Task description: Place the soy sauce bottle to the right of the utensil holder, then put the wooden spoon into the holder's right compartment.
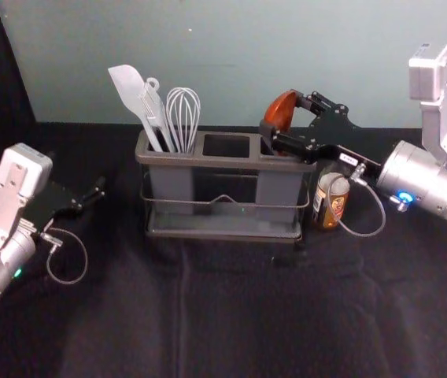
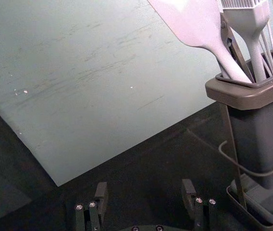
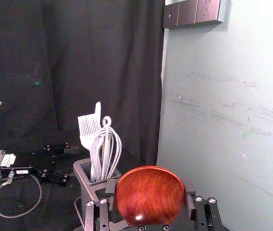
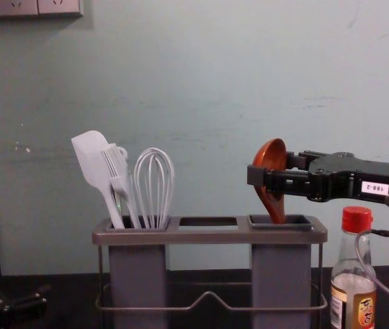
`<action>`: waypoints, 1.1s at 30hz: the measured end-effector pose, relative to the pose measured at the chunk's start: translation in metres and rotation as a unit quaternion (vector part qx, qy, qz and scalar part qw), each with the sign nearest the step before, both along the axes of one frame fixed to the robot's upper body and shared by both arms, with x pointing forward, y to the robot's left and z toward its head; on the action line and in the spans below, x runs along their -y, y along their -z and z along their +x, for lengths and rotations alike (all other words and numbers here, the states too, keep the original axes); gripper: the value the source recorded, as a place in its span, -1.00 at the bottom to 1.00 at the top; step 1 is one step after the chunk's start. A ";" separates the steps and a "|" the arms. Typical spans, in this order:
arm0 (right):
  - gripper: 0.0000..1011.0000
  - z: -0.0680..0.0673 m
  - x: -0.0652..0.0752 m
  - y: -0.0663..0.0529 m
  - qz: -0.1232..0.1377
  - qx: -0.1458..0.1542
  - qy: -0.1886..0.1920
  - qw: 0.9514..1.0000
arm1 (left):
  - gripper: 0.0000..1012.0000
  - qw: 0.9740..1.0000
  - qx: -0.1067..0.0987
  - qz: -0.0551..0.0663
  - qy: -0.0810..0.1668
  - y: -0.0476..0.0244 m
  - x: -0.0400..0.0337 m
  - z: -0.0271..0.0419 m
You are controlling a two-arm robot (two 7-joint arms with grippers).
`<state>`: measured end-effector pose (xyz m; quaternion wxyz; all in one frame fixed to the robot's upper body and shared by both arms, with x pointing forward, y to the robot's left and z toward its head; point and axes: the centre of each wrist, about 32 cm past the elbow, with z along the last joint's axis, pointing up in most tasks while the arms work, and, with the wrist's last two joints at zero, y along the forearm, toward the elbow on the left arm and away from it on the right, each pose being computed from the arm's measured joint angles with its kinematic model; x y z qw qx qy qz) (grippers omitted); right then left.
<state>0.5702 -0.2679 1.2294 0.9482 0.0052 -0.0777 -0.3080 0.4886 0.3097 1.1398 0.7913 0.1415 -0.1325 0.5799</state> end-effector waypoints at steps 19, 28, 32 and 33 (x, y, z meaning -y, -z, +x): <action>0.99 0.000 0.000 0.000 0.000 0.001 0.001 1.000 | 0.99 1.000 0.000 0.000 0.000 0.0000 0.0000 0.0000; 0.99 -0.009 -0.002 -0.009 0.000 0.009 0.009 1.000 | 0.99 1.000 0.000 0.000 0.000 0.0000 0.0000 0.0000; 0.99 -0.019 -0.003 -0.015 0.002 0.014 0.020 1.000 | 0.99 1.000 0.000 0.000 0.000 0.0000 0.0000 0.0000; 0.99 -0.023 -0.003 -0.018 0.003 0.016 0.025 1.000 | 0.99 1.000 0.000 0.000 0.000 0.0000 0.0000 0.0000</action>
